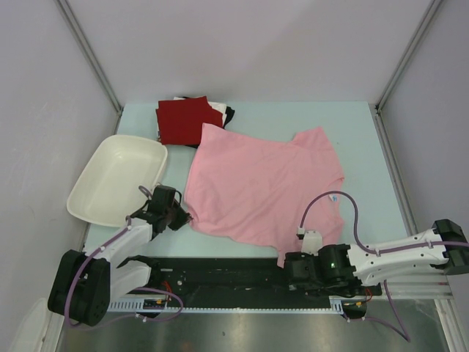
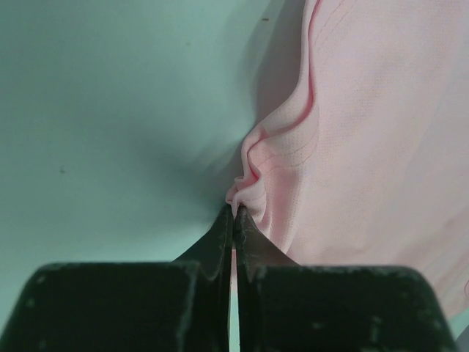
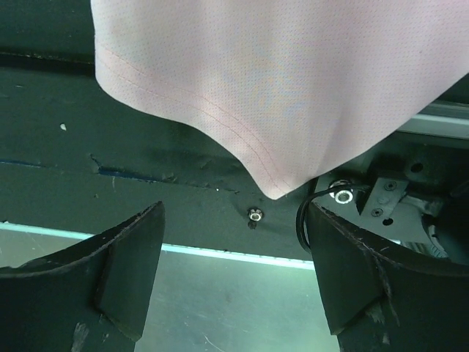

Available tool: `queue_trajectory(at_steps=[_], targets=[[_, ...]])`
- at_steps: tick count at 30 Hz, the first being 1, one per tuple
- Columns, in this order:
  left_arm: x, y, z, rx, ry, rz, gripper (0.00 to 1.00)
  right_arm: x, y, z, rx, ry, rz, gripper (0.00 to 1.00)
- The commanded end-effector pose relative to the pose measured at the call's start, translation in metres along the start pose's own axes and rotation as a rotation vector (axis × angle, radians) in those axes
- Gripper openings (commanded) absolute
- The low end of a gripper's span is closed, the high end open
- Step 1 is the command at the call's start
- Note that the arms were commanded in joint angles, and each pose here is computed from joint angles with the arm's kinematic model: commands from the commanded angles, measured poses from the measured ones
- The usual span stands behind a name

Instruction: Fold and stack the t-shirts

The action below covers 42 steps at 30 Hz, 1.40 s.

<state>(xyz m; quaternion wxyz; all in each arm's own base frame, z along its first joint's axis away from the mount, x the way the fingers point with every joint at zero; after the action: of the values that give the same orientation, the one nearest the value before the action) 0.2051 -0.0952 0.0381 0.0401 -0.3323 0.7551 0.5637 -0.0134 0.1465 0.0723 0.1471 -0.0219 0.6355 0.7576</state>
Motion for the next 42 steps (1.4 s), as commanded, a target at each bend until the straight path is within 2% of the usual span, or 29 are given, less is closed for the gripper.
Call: queue_trajectory(at_steps=[1, 16, 27, 42], targets=[[0.021, -0.003, 0.019, -0.060, -0.033, 0.069, 0.00, -0.010, 0.015, 0.011, -0.024, -0.002, -0.058, 0.82], [0.022, -0.003, 0.020, -0.059, -0.036, 0.068, 0.00, -0.022, 0.002, 0.019, 0.062, 0.109, -0.176, 0.82], [0.022, -0.001, 0.021, -0.060, -0.039, 0.067, 0.00, -0.006, -0.013, 0.027, 0.070, 0.141, -0.146, 0.81], [0.020, -0.001, 0.019, -0.059, -0.045, 0.062, 0.00, -0.013, -0.011, -0.014, 0.103, 0.023, -0.157, 0.77]])
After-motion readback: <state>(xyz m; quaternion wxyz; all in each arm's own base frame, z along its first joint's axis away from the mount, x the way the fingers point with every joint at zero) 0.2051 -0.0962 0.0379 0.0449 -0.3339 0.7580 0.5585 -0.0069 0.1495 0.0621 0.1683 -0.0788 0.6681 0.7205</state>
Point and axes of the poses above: each gripper's point midway between its finger pads, its own y axis back along the fingers, its own z axis along the line the jaws close on, x = y × z, the point moved 3 cm from there along y, back along the fingers, and after that the axes turned 15 degrees about -y, right-handed, at the moved point
